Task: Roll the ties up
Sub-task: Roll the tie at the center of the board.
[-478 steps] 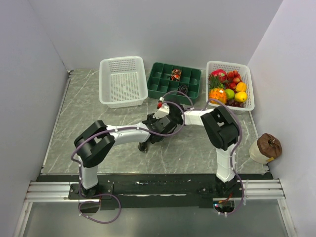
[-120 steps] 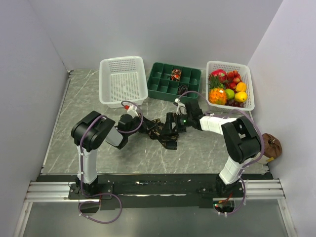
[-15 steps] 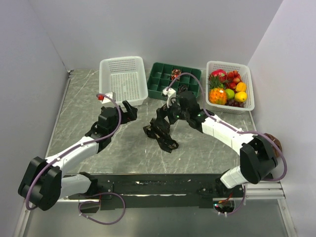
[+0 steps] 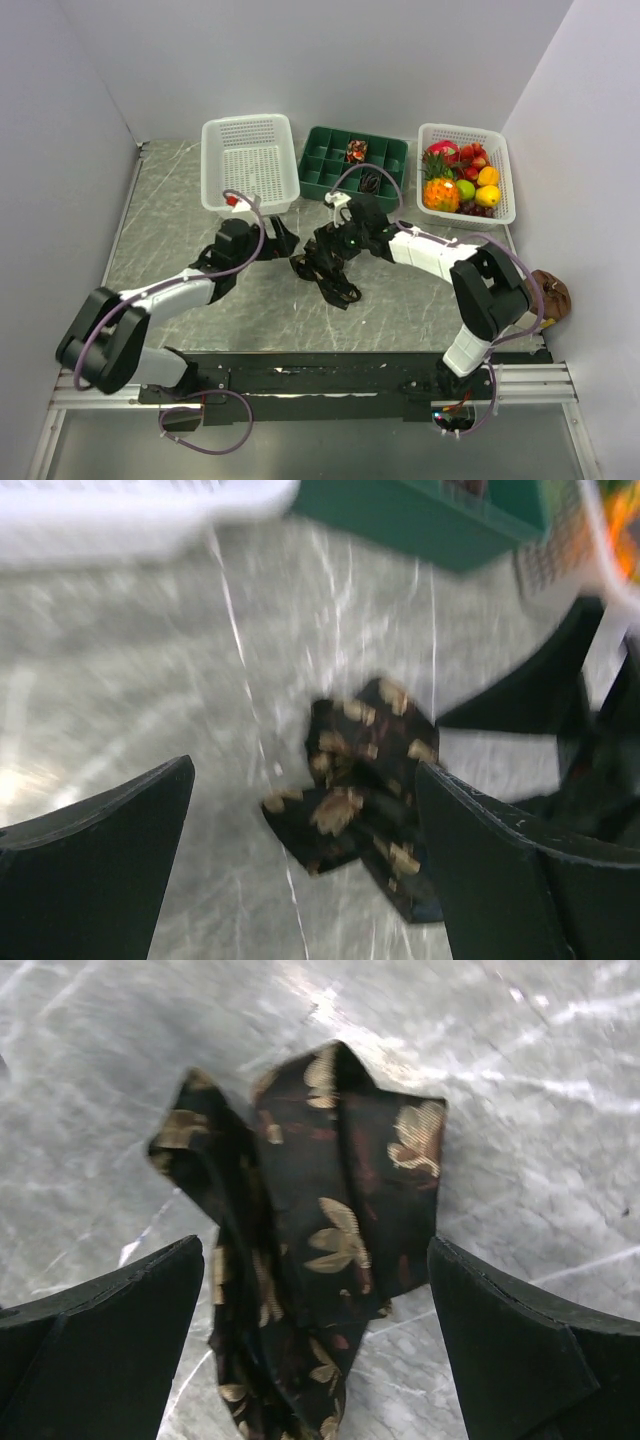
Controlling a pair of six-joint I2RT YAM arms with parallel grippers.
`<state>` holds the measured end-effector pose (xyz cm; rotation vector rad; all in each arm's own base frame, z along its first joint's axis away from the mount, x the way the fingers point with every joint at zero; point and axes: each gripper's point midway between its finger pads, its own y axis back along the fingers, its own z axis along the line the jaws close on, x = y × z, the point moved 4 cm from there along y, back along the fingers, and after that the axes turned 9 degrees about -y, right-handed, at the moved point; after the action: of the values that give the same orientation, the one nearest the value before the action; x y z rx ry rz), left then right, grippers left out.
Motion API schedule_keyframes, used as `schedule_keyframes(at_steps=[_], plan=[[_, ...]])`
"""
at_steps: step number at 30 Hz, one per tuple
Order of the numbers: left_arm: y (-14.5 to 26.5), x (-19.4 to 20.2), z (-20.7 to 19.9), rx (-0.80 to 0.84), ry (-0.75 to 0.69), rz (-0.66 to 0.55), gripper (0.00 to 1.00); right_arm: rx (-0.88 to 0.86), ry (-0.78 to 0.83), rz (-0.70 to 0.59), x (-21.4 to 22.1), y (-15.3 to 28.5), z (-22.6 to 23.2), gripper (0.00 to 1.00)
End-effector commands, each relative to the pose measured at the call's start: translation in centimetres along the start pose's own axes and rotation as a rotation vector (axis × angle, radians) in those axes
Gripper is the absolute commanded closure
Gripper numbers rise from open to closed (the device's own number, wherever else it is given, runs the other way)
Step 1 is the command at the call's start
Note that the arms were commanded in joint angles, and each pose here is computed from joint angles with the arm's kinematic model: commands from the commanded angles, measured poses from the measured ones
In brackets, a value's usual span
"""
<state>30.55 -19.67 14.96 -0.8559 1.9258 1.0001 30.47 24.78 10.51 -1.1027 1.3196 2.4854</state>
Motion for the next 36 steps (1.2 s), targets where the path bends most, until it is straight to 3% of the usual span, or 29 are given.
schedule_keyframes(at_steps=[1,10,16,21,26,29,36], plan=[[-1.0,1.0,-3.1,0.155,0.026,0.03,0.04,0.021,-0.074,-0.089,-2.7,0.4,-1.1,0.0],[-2.2,4.4,-3.2,0.058,0.126,0.127,0.01,-0.103,-0.183,-0.031,-1.9,-0.6,-2.8,0.0],[-2.7,6.3,-3.5,0.051,0.18,0.183,0.07,-0.242,-0.248,0.035,-1.0,-2.0,-2.2,0.01],[-3.2,7.5,-3.9,0.076,0.213,0.191,0.22,-0.318,-0.274,0.083,0.1,-2.3,-1.5,0.01],[-3.8,8.2,-3.8,0.081,0.262,0.177,0.54,-0.351,-0.297,0.108,1.3,-2.1,-1.0,0.01],[-4.5,8.6,-3.5,0.065,0.278,0.179,0.61,-0.382,-0.292,0.101,1.3,-2.0,-0.8,0.01],[-5.6,8.4,-3.7,0.066,0.3,0.161,0.64,-0.317,-0.258,0.128,2.2,-1.7,-1.0,0.01]])
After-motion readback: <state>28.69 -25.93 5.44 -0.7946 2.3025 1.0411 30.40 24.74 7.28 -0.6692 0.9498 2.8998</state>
